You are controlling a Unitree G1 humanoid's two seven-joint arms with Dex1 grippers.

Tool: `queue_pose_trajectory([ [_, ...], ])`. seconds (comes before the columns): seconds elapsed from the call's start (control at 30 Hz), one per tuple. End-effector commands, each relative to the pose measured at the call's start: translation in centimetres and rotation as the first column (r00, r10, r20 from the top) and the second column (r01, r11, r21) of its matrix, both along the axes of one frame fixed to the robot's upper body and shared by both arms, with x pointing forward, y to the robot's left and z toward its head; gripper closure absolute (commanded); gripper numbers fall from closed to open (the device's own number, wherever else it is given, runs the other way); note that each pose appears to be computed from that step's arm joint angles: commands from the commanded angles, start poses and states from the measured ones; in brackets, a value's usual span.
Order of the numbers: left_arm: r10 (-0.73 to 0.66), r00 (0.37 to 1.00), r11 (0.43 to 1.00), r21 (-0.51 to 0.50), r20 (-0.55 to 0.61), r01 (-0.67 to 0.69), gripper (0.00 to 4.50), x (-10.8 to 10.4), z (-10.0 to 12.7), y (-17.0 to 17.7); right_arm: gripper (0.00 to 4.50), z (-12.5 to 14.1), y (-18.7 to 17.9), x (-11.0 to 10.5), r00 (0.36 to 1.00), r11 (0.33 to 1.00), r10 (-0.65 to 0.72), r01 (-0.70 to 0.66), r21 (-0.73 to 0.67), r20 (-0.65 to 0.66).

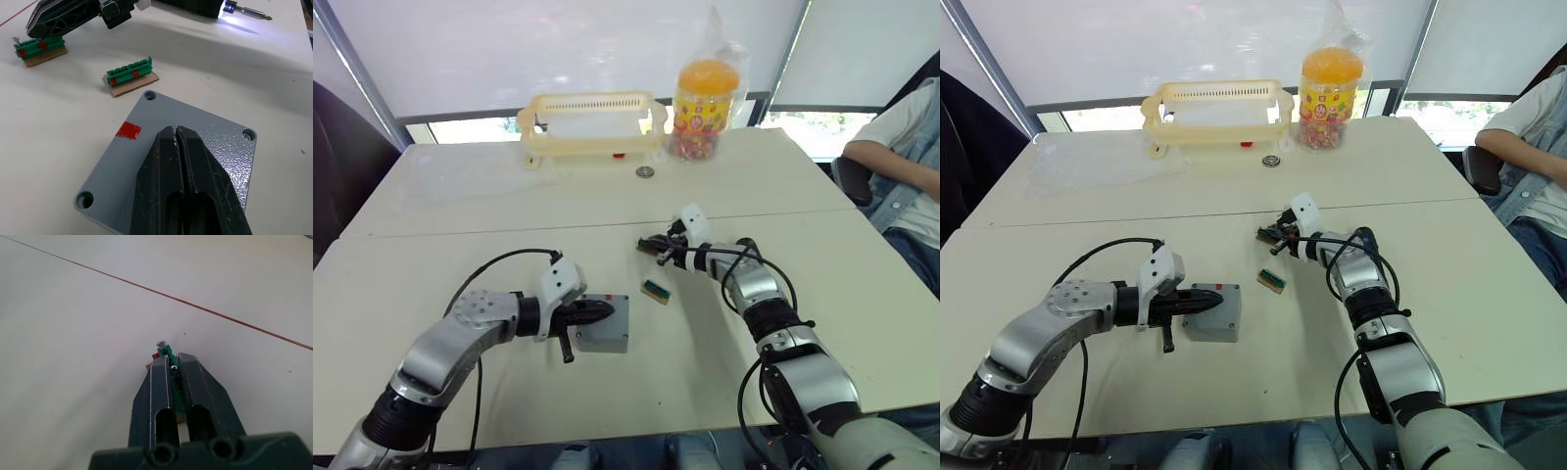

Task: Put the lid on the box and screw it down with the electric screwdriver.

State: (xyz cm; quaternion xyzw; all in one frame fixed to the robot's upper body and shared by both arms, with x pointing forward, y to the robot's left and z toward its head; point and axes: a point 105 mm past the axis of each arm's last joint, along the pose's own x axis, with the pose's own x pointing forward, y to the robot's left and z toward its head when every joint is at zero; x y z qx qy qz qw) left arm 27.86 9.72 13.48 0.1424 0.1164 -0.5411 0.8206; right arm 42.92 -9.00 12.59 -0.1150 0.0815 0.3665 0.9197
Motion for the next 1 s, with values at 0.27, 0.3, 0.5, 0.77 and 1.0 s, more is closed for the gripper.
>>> queue_pose_trajectory([
  [0.27,0.013,1.0,1.0,0.017,-0.018,-0.012,4.5,0.0,-0.5,0.0,4.43,2.4,0.0,0.3,0.998,0.998,-0.011,0.007,0.059,0.067],
  [0.3,0.013,1.0,1.0,0.016,-0.019,-0.012,4.5,0.0,-0.5,0.0,4.43,2.5,0.0,0.2,0.998,0.998,-0.011,0.006,0.065,0.068],
  [0.5,0.006,1.0,1.0,0.012,-0.023,-0.006,4.5,-0.1,-0.6,-0.2,4.43,3.1,0.0,-0.1,0.997,0.996,-0.004,-0.002,0.085,0.075],
  [0.77,0.007,1.0,1.0,0.013,-0.022,-0.007,4.5,-0.1,-0.5,-0.1,4.43,5.1,-0.4,-0.8,0.992,0.994,-0.008,-0.005,0.105,0.124],
  [1.0,-0.003,1.0,0.999,-0.032,-0.016,0.003,3.97,-0.4,1.3,0.4,4.5,8.0,-1.0,-3.5,0.983,0.993,0.02,-0.04,0.11,0.183],
])
